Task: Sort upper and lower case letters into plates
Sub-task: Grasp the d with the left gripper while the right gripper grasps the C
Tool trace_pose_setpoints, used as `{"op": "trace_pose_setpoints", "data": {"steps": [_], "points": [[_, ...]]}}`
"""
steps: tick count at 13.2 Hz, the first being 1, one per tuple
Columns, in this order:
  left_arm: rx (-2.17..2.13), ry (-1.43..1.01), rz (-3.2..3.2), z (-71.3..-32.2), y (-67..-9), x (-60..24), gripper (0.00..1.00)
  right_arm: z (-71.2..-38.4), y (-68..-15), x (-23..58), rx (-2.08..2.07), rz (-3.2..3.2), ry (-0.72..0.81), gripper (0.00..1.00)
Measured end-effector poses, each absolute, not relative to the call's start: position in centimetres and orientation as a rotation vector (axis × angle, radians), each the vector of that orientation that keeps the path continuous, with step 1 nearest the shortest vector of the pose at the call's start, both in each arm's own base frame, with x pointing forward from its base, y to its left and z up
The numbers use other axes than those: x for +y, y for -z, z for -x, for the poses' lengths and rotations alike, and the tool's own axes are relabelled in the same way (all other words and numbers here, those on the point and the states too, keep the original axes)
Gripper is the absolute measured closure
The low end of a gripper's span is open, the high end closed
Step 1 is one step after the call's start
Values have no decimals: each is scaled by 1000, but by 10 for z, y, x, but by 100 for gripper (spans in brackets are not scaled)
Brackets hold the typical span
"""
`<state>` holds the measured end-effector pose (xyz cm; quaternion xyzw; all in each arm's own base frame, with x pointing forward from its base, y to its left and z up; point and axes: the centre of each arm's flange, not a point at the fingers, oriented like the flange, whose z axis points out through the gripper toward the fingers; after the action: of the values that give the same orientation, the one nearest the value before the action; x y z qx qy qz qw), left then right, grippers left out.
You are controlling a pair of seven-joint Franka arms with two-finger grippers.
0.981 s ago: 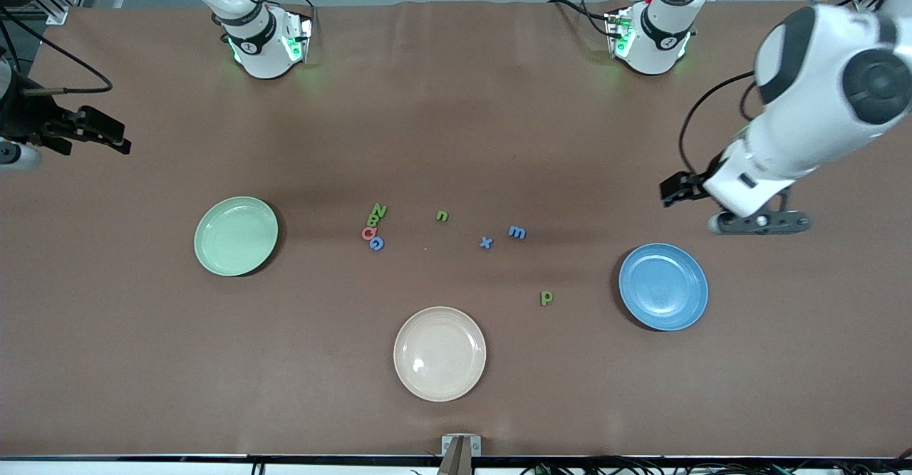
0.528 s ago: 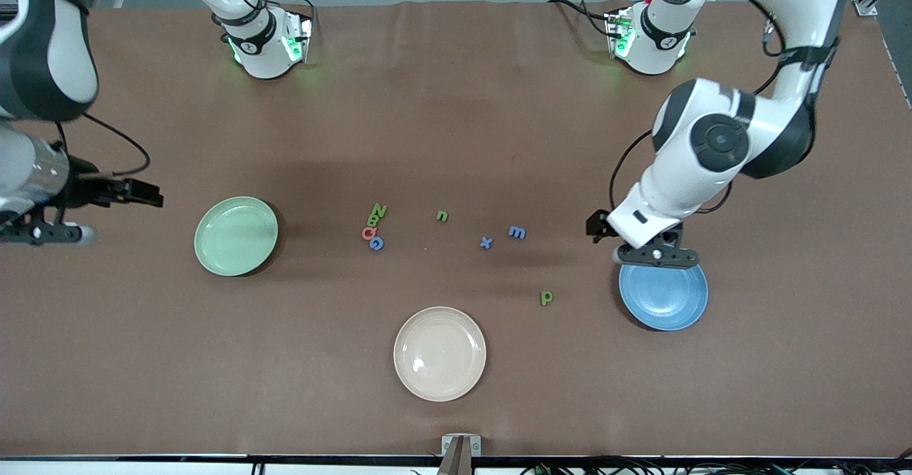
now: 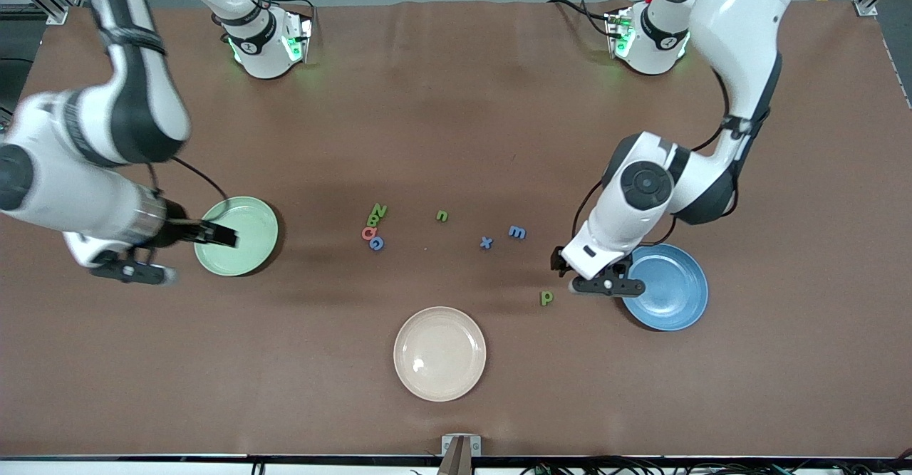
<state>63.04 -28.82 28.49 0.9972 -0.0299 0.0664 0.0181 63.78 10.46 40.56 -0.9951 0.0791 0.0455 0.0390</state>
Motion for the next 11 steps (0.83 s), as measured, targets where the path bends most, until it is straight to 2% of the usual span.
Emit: {"op": "trace_pose_setpoints", "data": {"steps": [5, 11], "points": [[-99, -172, -3092, -648, -240, -309, 19, -632, -295, 238, 102, 3073, -68, 0], [-95, -165, -3081, -661, -214, -320, 29, -623, -219, 277, 63, 3078, -24, 3]]}}
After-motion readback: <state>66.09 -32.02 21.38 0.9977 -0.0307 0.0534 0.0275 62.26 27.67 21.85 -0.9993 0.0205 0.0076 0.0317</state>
